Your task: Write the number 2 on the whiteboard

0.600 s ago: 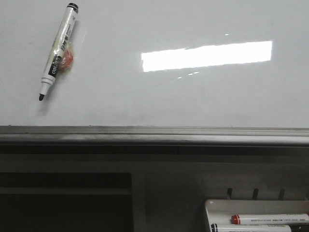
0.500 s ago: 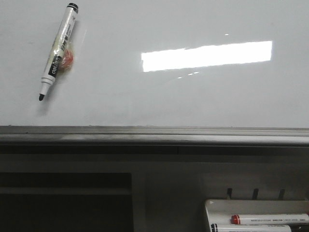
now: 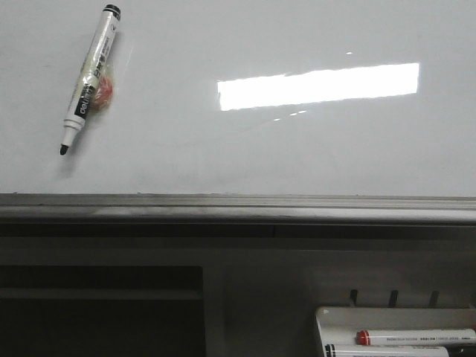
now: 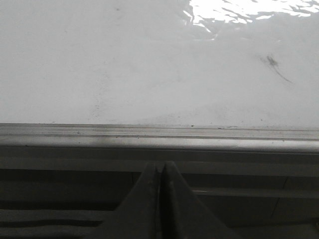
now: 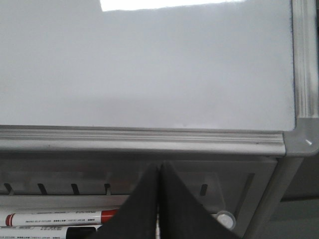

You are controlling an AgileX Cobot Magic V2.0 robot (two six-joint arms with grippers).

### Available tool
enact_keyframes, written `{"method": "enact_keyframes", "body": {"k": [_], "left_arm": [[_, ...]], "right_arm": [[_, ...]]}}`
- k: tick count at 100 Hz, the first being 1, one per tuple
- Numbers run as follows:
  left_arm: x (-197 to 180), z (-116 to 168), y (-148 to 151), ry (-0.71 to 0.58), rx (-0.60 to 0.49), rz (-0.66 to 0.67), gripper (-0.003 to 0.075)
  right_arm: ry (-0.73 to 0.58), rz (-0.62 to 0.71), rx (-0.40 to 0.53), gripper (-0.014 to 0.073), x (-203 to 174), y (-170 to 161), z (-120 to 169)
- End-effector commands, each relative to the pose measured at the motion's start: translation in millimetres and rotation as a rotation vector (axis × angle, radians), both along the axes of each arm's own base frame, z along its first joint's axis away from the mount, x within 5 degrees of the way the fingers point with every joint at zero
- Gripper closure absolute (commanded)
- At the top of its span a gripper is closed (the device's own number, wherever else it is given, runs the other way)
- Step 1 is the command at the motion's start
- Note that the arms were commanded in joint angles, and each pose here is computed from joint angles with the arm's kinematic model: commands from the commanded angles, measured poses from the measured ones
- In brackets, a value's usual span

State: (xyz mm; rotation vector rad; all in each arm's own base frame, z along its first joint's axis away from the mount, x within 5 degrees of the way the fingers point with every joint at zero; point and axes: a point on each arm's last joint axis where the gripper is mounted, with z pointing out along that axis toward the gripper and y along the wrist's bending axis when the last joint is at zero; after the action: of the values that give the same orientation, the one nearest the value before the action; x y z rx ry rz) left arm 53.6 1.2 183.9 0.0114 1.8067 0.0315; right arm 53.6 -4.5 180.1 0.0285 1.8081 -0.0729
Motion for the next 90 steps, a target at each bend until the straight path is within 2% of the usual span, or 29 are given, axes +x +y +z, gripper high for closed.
{"method": "enact_keyframes", "body": {"k": [1, 33, 41, 50, 66, 79, 90], "left_arm": [[0.0, 3.5, -0.3, -0.086, 0.0, -0.004, 0.0741], [0.1, 3.9, 0.0, -0.09, 0.011, -0.003, 0.0741], [0.6, 8.6, -0.1, -0.142, 0.017, -0.005, 0.0741], [1.0, 19.0, -0.8, -0.257, -0.006, -0.008, 0.0741], [-0.8, 35.3, -1.1, -0.431, -0.005, -0.012, 0.0741], [-1.2, 37.3, -1.1, -0.454, -0.005, -0.013, 0.0741], [-1.2, 37.5, -1.1, -0.456, -0.005, -0.013, 0.0741]], "right_arm": [[-0.011, -0.006, -0.007, 0.0666, -0.4, -0.4, -5.7], [-0.011, -0.006, -0.007, 0.0666, -0.4, -0.4, -5.7], [-0.028, -0.004, -0.008, 0.0666, -0.1, -0.2, -4.2], [-0.103, 0.002, -0.012, 0.0666, 1.2, 0.3, 2.6], [-0.351, 0.023, -0.024, 0.0666, 1.5, 2.2, 25.1], [-0.463, 0.032, -0.03, 0.0666, -0.2, 3.1, 35.1], [-0.488, 0.034, -0.031, 0.0666, -0.7, 3.4, 37.4]]}}
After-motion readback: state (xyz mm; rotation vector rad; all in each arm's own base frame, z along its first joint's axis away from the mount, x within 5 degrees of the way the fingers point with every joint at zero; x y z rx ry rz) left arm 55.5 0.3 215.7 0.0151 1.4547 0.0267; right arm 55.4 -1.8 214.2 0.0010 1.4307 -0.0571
